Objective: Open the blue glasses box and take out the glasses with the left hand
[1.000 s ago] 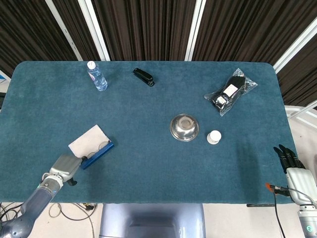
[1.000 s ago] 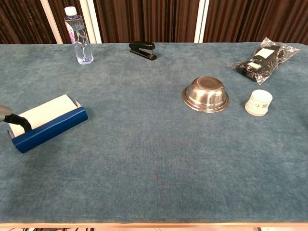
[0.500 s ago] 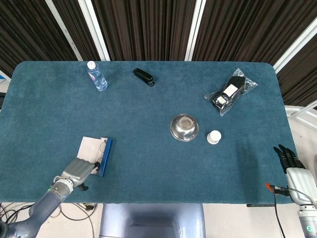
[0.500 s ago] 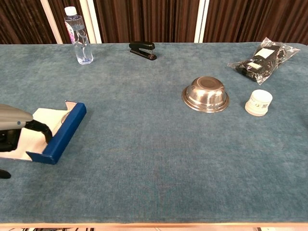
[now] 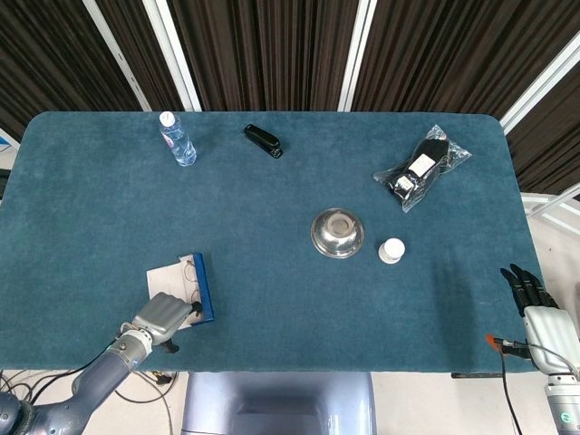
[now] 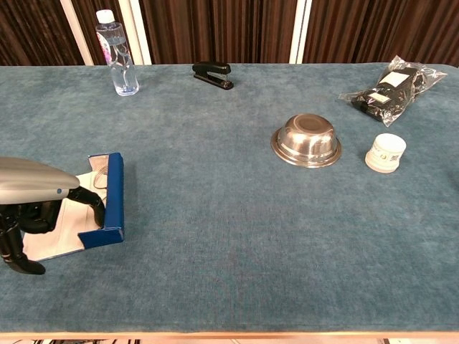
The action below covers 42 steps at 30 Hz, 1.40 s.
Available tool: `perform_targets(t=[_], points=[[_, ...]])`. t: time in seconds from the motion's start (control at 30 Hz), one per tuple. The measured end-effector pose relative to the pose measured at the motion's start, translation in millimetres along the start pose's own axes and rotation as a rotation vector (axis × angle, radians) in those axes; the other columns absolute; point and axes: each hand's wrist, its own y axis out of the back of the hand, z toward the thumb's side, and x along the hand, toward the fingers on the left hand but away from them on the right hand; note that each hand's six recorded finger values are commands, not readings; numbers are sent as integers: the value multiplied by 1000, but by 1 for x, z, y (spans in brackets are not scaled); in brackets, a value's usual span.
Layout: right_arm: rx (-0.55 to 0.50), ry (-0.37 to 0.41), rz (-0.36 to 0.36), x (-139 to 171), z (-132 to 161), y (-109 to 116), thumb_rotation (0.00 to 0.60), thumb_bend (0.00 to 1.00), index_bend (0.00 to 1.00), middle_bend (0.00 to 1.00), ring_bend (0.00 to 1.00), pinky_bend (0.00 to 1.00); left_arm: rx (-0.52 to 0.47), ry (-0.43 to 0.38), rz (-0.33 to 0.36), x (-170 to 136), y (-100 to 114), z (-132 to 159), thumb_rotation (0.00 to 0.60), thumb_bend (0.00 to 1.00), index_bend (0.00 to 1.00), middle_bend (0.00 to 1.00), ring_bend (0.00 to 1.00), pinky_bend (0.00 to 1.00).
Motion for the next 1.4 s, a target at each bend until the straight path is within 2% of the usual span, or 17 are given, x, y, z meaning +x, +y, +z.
perform_targets(t=[0.53, 0.93, 1.4], points=[[-2, -2, -3, 0, 0, 0, 600, 113, 0, 0, 0, 212, 7, -24, -11, 11, 3, 19, 600, 178, 232, 990, 908, 893], [-1, 1, -3, 0, 0, 1, 600, 112, 0, 0, 0, 212, -5, -12, 27, 22, 16, 24, 600, 178, 225, 990, 908, 893], [-6, 0, -2, 0, 0, 1, 600, 112, 0, 0, 0, 212, -9, 14, 50, 50, 31, 34, 600, 178, 225, 990, 908, 896]])
